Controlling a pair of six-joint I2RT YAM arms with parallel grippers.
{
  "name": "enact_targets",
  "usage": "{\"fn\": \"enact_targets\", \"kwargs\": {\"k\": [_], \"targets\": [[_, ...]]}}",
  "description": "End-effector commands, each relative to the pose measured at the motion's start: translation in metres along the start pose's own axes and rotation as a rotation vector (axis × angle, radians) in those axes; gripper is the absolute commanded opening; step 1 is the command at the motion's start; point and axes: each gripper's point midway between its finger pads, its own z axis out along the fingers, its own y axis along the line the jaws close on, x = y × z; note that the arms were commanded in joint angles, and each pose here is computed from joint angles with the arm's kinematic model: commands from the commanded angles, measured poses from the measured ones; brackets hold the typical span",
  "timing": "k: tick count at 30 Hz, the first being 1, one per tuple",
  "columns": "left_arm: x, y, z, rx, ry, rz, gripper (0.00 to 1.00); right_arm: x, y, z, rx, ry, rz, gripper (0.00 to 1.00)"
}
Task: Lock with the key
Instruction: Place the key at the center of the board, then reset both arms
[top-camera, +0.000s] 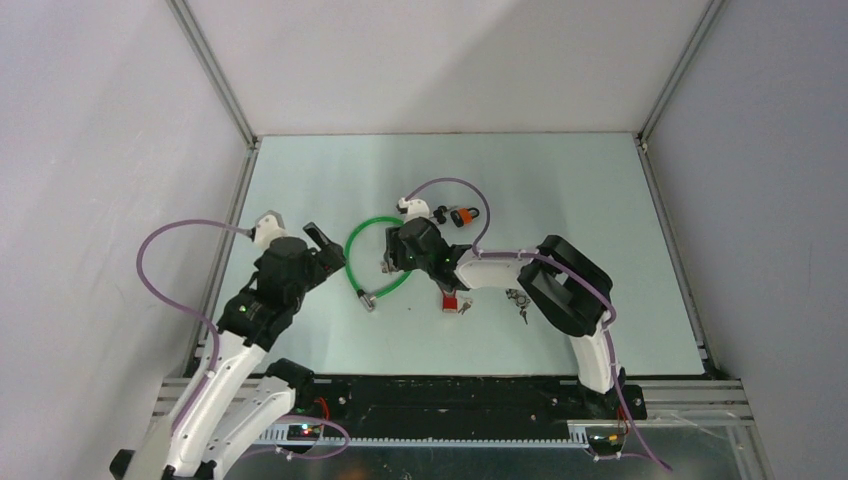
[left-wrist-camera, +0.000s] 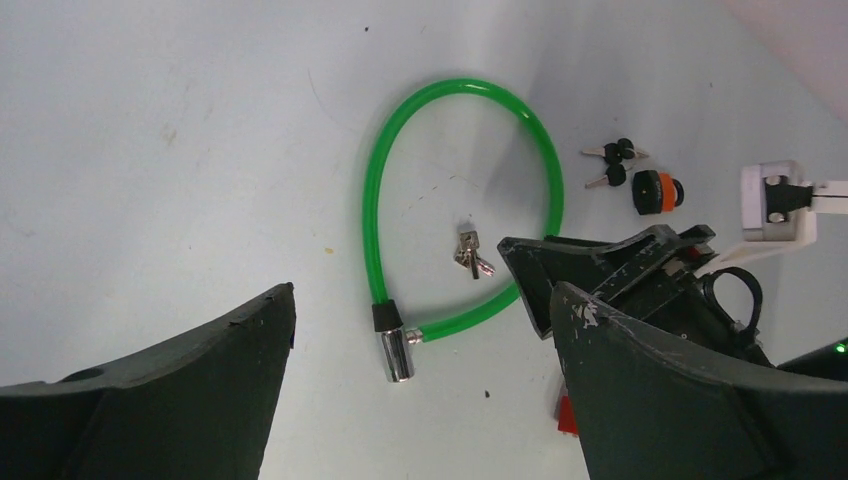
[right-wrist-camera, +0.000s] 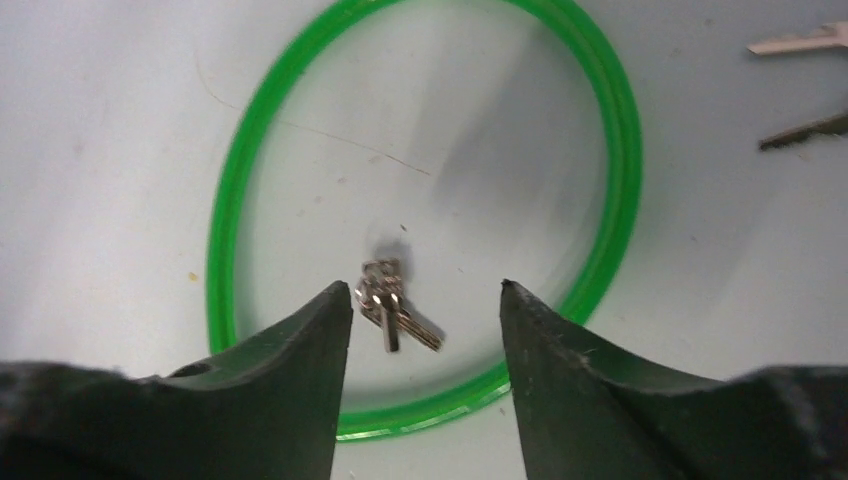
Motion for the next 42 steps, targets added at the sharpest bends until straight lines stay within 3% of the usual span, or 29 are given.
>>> {"fn": "enact_targets", "kwargs": {"k": [1, 3, 6, 8, 12, 16, 21, 26, 33, 42], "targets": [[-0.019, -0.004, -0.016, 0.016, -0.019, 0.096, 1.0, -0.058, -0.001, -0.034, 0.054, -0.084, 0.021, 0.62], [-0.029, -0.005, -0.023, 0.025, -0.048, 0.101, 1.0, -0.078, -0.015, -0.056, 0.097, -0.108, 0.032, 0.69], [-0.044, -0.005, -0.037, 0.04, -0.105, 0.101, 1.0, -0.087, -0.049, -0.094, 0.192, -0.123, 0.034, 0.96], [-0.051, -0.004, -0.045, 0.051, -0.136, 0.104, 1.0, -0.099, -0.072, -0.126, 0.243, -0.138, 0.068, 0.99], [-0.062, -0.002, -0.06, 0.075, -0.187, 0.107, 1.0, -0.121, -0.12, -0.201, 0.38, -0.228, 0.118, 0.99], [-0.073, 0.0, -0.072, 0.087, -0.231, 0.109, 1.0, -0.146, -0.159, -0.295, 0.509, -0.413, 0.163, 0.99], [-0.085, 0.002, -0.088, 0.107, -0.283, 0.089, 1.0, -0.145, -0.21, -0.395, 0.753, -0.606, 0.209, 0.99], [-0.088, 0.001, -0.094, 0.129, -0.299, 0.069, 1.0, -0.129, -0.235, -0.478, 0.848, -0.794, 0.3, 1.0], [-0.088, 0.0, -0.097, 0.142, -0.303, 0.062, 1.0, -0.104, -0.253, -0.543, 0.882, -0.949, 0.41, 0.99], [-0.089, 0.0, -0.099, 0.15, -0.308, 0.057, 1.0, -0.093, -0.257, -0.556, 0.881, -0.974, 0.436, 1.0]]}}
